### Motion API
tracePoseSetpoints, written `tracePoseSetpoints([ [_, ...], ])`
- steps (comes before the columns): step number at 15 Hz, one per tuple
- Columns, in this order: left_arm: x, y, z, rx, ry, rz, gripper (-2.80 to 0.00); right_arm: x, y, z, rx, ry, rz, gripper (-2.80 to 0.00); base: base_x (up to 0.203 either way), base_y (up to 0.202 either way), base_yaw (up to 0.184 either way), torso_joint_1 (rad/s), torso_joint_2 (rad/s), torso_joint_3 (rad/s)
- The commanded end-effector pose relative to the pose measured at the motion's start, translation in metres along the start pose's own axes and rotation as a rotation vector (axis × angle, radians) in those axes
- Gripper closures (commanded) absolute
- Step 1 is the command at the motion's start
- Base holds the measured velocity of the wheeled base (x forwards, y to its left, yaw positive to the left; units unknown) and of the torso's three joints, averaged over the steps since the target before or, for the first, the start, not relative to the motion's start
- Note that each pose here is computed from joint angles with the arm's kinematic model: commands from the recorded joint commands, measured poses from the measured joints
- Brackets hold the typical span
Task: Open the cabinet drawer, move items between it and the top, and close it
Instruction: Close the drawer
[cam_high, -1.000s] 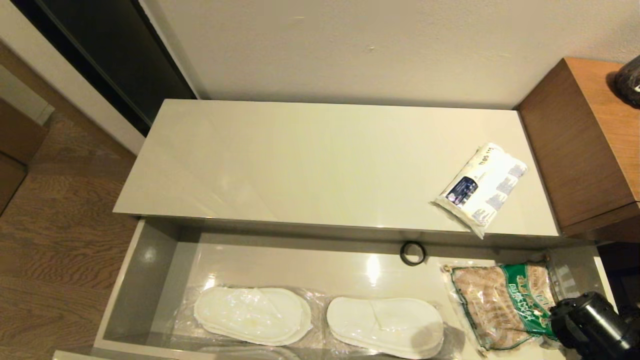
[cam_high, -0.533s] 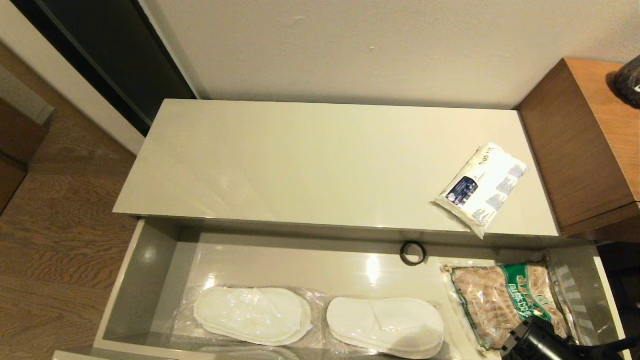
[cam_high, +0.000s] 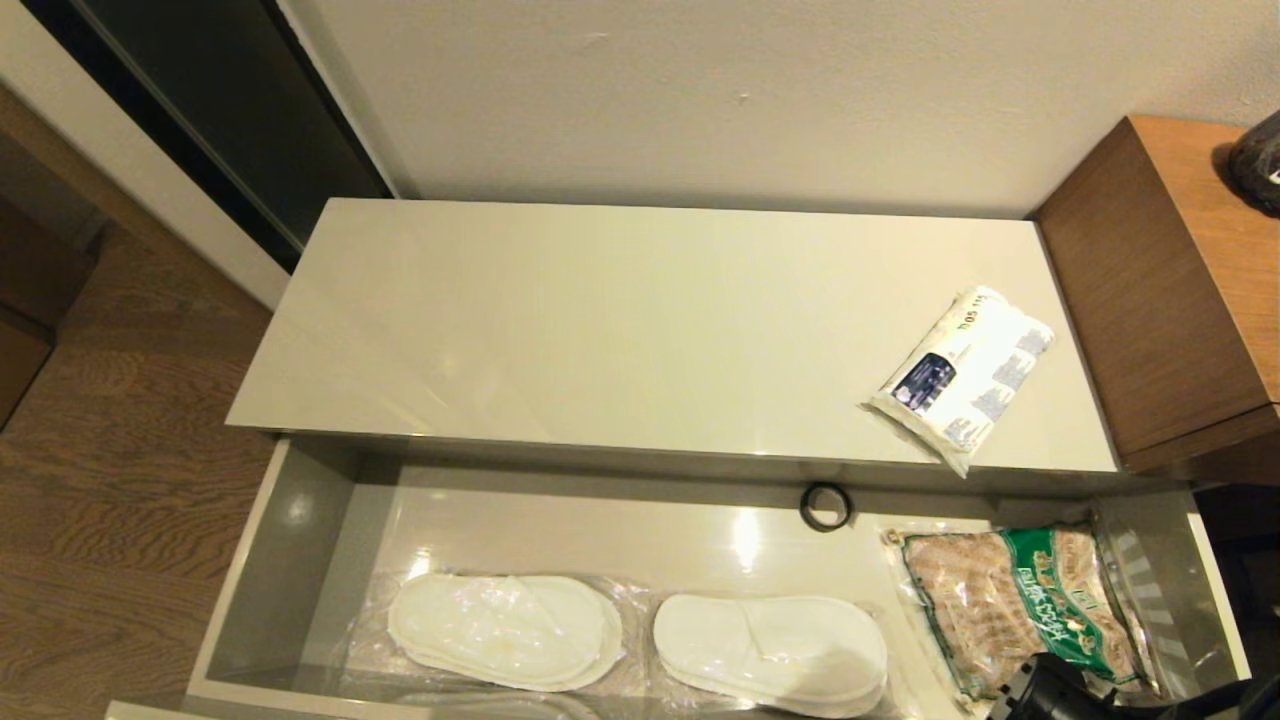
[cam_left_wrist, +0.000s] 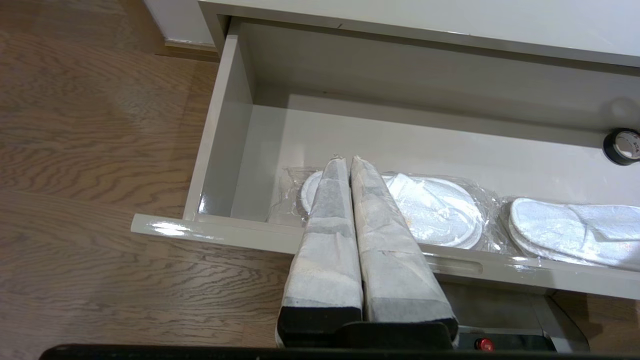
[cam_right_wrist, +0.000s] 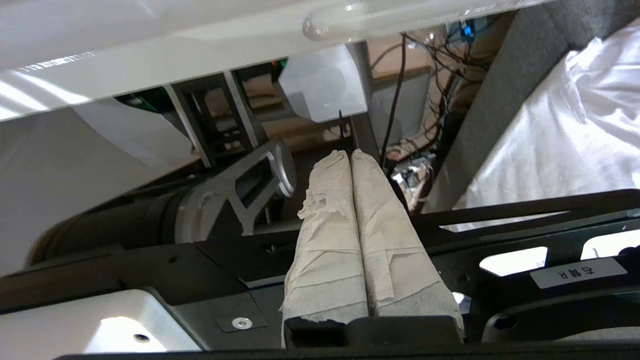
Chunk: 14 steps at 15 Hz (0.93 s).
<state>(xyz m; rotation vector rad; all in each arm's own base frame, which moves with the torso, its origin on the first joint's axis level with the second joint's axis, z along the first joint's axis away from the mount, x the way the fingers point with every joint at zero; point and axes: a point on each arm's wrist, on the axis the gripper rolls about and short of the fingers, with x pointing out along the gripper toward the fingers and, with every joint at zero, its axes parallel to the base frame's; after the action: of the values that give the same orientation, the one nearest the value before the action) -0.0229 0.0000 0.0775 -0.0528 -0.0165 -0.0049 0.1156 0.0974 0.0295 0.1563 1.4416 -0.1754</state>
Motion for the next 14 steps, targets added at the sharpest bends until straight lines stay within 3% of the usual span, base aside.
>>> tracePoseSetpoints([
  [1,0.0,0.0,0.0,-0.001,0.001,0.0,0.0,0.004,0.001,0.0,0.001,0.015,-0.019,0.0,0.0,0.0,0.0,0.0,0.0,0.0],
  [10,0.0,0.0,0.0,-0.001,0.0,0.0,0.0,0.02,0.004,0.001,-0.003,0.058,-0.087,0.0,0.0,0.0,0.0,0.0,0.0,0.0],
  [14,0.0,0.0,0.0,-0.001,0.0,0.0,0.0,0.023,0.007,0.004,0.014,0.015,-0.056,0.0,0.0,0.0,0.0,0.0,0.0,0.0],
])
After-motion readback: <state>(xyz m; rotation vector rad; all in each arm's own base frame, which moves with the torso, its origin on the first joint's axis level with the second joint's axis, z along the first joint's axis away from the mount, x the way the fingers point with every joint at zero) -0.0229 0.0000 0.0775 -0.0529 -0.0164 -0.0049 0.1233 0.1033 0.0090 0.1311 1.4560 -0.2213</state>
